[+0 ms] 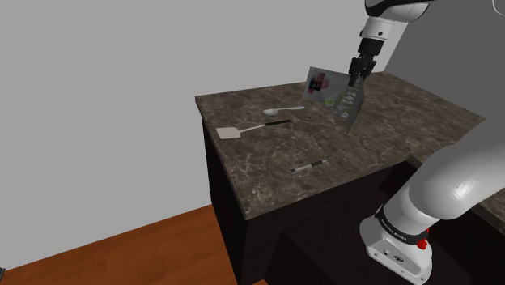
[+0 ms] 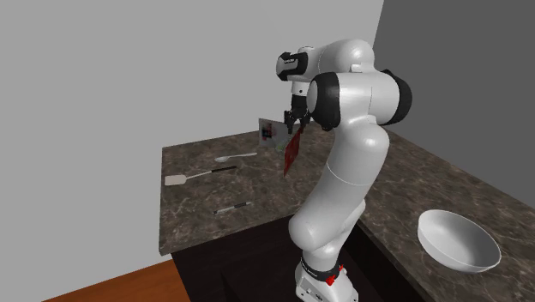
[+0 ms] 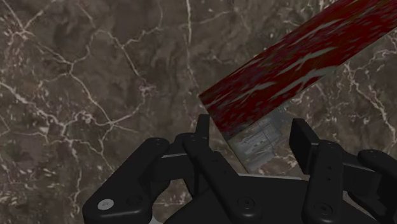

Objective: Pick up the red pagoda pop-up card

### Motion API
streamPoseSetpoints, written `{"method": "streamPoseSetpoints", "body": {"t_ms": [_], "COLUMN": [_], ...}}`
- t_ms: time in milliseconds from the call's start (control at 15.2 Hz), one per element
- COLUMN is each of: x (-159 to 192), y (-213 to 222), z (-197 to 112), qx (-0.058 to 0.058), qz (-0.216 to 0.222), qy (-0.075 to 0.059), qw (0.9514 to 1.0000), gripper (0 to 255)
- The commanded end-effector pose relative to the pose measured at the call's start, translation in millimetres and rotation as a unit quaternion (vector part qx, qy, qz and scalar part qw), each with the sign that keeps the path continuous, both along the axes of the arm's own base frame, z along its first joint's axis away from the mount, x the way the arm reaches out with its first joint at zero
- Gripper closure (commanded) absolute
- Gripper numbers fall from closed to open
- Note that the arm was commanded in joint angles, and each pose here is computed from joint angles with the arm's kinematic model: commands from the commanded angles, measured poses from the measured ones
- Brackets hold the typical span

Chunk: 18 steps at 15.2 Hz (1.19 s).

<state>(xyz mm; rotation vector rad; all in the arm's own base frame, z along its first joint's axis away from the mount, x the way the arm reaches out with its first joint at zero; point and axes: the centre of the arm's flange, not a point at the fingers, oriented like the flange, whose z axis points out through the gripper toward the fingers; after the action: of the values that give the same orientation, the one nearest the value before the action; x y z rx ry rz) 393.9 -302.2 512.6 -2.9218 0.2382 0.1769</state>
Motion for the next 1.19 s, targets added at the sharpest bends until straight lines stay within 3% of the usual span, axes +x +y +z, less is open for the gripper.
{"method": "streamPoseSetpoints", "body": {"t_ms": [0, 528, 1122], "x": [0, 0, 0], "y": [0, 0, 0], "z": [-1, -1, 46], "qx": [0.0, 0.0, 0.0], "qz": [0.0, 0.0, 0.0], "qy": [0.0, 0.0, 0.0], "qw": [1.0, 1.0, 1.0], "gripper": [255, 255, 255]}}
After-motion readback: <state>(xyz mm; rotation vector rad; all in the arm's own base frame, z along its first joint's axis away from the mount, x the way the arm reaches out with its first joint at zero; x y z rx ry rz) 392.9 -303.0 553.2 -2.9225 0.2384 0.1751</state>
